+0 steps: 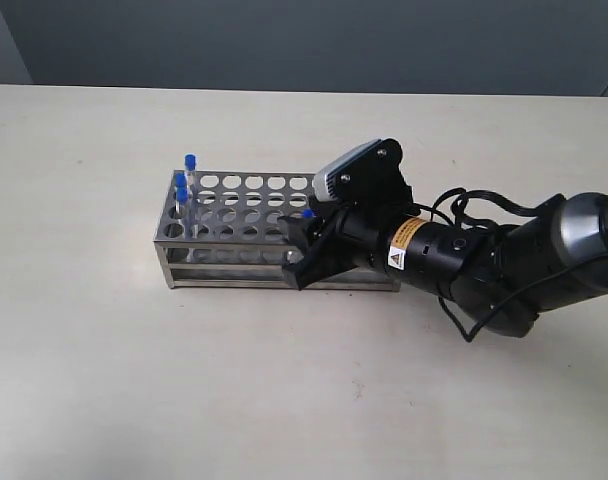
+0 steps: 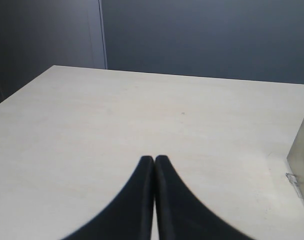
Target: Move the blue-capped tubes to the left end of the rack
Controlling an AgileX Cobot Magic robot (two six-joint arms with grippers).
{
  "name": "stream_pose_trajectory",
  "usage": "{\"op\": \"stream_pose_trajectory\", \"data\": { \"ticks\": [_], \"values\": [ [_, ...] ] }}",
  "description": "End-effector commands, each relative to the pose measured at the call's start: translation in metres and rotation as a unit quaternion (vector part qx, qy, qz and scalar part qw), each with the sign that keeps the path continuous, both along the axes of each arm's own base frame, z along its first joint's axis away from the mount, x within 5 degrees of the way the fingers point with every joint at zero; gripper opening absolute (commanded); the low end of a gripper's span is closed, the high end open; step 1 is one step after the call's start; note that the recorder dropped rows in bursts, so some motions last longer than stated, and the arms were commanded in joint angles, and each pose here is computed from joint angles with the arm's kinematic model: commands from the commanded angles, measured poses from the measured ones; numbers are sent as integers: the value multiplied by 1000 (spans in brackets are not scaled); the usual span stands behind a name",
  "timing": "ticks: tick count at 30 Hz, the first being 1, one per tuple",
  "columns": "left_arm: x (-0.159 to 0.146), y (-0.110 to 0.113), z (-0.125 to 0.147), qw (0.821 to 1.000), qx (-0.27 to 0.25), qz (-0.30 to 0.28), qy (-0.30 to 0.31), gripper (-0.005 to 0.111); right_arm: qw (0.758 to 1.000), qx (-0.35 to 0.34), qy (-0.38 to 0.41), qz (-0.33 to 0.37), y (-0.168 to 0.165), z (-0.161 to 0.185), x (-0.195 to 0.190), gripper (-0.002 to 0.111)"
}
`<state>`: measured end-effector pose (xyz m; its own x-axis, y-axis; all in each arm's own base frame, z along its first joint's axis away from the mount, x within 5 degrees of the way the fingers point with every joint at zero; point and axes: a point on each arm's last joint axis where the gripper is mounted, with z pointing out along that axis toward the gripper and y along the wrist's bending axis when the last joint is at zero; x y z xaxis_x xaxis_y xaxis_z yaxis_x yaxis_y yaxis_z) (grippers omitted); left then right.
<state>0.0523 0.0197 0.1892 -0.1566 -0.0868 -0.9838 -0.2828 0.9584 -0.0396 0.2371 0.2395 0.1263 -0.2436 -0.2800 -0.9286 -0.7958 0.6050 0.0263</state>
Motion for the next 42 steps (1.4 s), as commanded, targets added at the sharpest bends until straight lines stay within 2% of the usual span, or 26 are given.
{"op": "stream_pose_trajectory", "data": {
  "ticks": [1, 3, 4, 9, 14, 21, 24, 33, 42],
  "values": [
    [0, 0, 0, 1000, 0, -1, -2, 1, 1000, 8, 7, -9, -2, -1, 1, 23],
    [0, 0, 0, 1000, 0, -1, -2, 1, 1000, 8, 6, -7, -2, 0, 1, 4],
    [0, 0, 0, 1000, 0, -1, -2, 1, 1000, 13, 1, -2, -1, 1, 0, 0],
    [0, 0, 0, 1000, -1, -1, -2, 1, 999, 28, -29, 15, 1, 15, -1, 0],
    [0, 0, 0, 1000, -1, -1, -2, 1, 996, 46, -79, 19, 2, 53, 0, 0],
    [0, 0, 0, 1000, -1, -1, -2, 1, 986, 74, -130, 75, 29, 109, 8, 0],
    [0, 0, 0, 1000, -1, -1, -2, 1, 984, 85, -124, 98, 43, 116, 7, 0],
    [0, 0, 0, 1000, -1, -1, -2, 1, 980, 81, -106, 148, 83, 107, -6, 0],
    [0, 0, 0, 1000, -1, -1, -2, 1, 980, 68, -86, 163, 100, 83, -5, 0]
  ]
}}
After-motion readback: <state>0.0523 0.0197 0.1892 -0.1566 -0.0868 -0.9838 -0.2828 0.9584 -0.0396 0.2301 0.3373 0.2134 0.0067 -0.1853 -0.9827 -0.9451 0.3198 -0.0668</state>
